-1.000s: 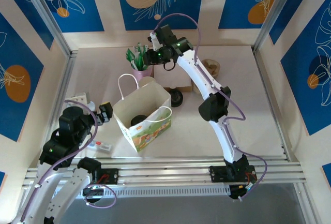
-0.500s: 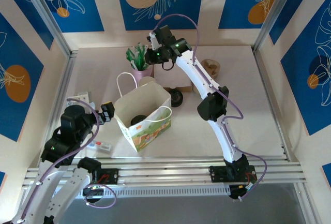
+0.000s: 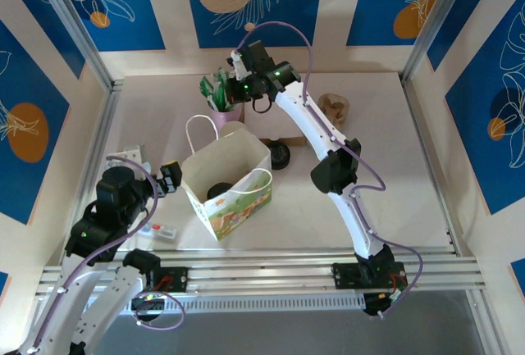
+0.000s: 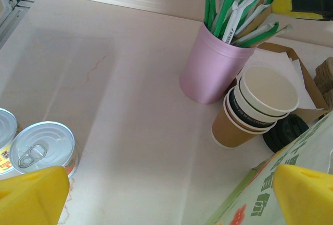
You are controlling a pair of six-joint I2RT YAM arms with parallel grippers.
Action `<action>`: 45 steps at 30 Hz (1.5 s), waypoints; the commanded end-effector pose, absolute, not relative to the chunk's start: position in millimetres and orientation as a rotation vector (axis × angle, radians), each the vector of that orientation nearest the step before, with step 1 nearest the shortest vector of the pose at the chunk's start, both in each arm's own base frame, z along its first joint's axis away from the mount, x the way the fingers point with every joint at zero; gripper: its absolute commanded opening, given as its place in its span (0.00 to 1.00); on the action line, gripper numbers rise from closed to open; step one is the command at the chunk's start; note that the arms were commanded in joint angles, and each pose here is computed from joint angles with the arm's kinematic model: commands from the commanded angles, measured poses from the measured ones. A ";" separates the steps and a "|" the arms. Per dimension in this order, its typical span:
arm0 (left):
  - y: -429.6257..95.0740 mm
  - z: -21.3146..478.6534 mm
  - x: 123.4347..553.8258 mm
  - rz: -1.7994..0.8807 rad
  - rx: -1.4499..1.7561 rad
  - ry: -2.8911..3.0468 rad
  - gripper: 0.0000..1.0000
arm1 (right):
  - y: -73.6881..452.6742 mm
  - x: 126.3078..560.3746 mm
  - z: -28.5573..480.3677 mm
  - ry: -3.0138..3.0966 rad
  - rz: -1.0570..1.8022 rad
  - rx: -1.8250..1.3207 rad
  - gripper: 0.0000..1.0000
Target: Pack the takeout coffee
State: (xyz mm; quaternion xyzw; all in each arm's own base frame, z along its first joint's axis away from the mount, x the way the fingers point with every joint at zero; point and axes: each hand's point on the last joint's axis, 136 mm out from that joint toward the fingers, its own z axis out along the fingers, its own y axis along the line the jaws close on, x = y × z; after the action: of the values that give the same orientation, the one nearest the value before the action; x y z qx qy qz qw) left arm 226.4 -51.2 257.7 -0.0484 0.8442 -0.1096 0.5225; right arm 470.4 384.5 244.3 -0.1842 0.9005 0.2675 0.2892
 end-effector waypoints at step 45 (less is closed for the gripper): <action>-59.4 251.8 228.8 -0.273 -0.057 2.043 1.00 | 301.3 338.6 483.6 1.953 0.792 -0.632 0.00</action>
State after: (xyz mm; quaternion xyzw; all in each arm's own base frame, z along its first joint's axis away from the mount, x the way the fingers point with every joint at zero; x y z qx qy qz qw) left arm 228.1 -55.1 256.2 -0.0430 0.8464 -0.1158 0.5181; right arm 373.3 314.4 449.3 -0.2347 0.8159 0.3084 0.4291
